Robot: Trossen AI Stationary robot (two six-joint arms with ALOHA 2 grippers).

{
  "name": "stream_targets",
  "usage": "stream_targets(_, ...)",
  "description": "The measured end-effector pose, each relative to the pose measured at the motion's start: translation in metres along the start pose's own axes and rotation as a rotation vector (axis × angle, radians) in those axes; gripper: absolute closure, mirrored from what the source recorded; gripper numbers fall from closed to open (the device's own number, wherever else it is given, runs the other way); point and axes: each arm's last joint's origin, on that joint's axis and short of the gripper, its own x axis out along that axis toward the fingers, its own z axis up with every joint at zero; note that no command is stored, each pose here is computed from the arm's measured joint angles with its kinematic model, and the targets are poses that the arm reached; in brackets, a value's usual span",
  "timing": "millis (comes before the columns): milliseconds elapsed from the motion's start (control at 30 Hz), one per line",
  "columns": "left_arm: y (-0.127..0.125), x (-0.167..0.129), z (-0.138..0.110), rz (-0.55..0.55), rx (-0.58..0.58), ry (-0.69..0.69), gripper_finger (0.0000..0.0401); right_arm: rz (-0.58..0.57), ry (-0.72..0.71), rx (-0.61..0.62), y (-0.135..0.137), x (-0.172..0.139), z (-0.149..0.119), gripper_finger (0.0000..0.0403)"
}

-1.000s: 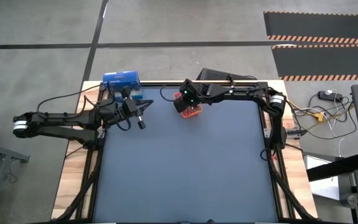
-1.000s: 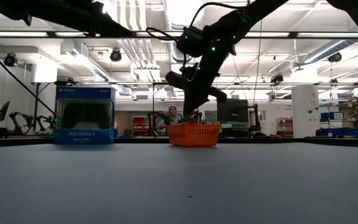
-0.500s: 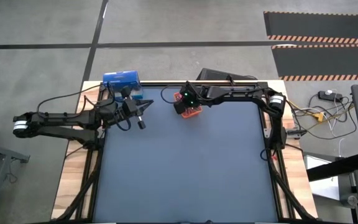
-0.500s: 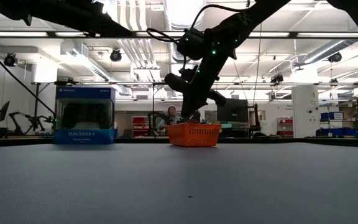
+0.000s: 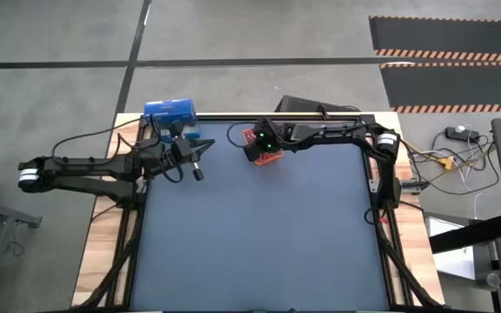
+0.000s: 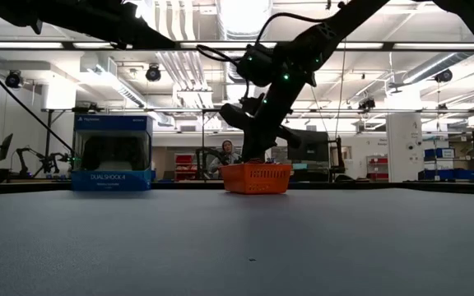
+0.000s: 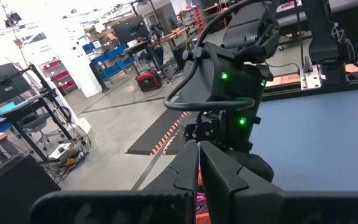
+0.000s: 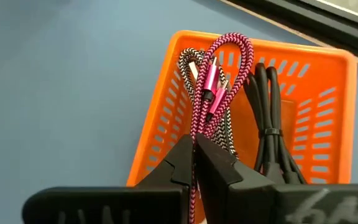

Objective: Pick and place USB-C Cables
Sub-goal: Put the black pink charger cable into the orange bin

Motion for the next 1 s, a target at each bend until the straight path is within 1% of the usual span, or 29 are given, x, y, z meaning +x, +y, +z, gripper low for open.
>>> stream_targets(133, 0.0, 0.0, 0.0, 0.0, 0.0, 0.0, 0.04, 0.023, -0.011, 0.01, -0.001, 0.004, -0.004, 0.0394)
stream_targets(467, 0.0, 0.0, 0.0, 0.0, 0.001, 0.001, 0.04, 0.016, 0.001, 0.022, -0.007, 0.009, -0.015, 0.0394)
stream_targets(1000, 0.0, 0.0, 0.0, 0.0, 0.0, 0.001, 0.04, 0.019, -0.004, 0.024, -0.007, 0.01, -0.015, 0.0394)
